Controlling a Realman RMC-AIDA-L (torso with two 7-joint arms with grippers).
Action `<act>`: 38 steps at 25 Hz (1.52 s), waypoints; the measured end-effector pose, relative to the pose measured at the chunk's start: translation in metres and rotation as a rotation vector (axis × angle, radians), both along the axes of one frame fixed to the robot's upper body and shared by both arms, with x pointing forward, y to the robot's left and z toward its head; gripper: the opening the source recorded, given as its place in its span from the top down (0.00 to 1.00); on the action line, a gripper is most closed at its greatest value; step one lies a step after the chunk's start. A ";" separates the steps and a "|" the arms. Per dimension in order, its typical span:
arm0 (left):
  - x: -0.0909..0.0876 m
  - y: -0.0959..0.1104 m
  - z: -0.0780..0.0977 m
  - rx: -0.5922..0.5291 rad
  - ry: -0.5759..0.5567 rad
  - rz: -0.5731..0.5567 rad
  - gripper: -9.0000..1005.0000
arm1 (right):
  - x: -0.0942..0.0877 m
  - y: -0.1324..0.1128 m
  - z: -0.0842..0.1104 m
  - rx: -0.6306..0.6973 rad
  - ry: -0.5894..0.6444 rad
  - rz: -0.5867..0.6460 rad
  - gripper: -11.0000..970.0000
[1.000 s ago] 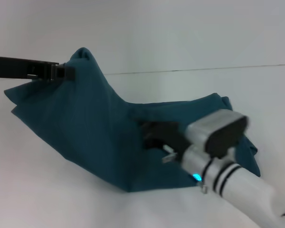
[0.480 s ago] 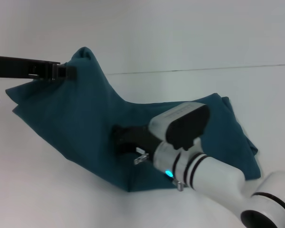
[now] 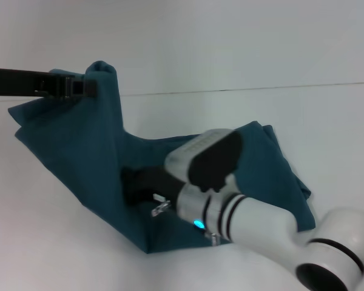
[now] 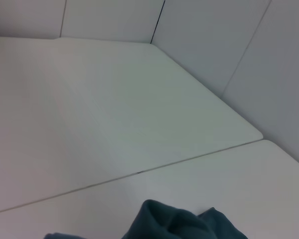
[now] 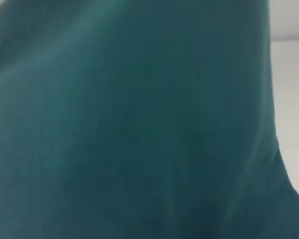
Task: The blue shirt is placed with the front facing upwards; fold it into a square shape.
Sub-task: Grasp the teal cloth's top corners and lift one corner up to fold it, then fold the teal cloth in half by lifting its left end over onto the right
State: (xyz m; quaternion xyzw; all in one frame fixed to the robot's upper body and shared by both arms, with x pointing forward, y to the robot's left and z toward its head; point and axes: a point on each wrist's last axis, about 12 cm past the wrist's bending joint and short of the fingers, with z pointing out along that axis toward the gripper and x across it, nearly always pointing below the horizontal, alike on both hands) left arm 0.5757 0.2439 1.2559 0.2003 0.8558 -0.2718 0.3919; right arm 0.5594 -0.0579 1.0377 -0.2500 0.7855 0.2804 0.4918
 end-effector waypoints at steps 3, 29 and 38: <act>0.001 0.000 -0.001 -0.002 0.003 0.000 0.91 | -0.001 -0.023 -0.004 0.056 -0.026 -0.073 0.98; 0.027 -0.118 -0.061 -0.199 -0.006 -0.097 0.91 | 0.007 -0.276 -0.003 0.309 -0.144 -0.726 0.98; 0.031 -0.163 -0.107 -0.257 0.014 -0.062 0.91 | 0.007 -0.277 -0.003 0.302 -0.141 -0.725 0.98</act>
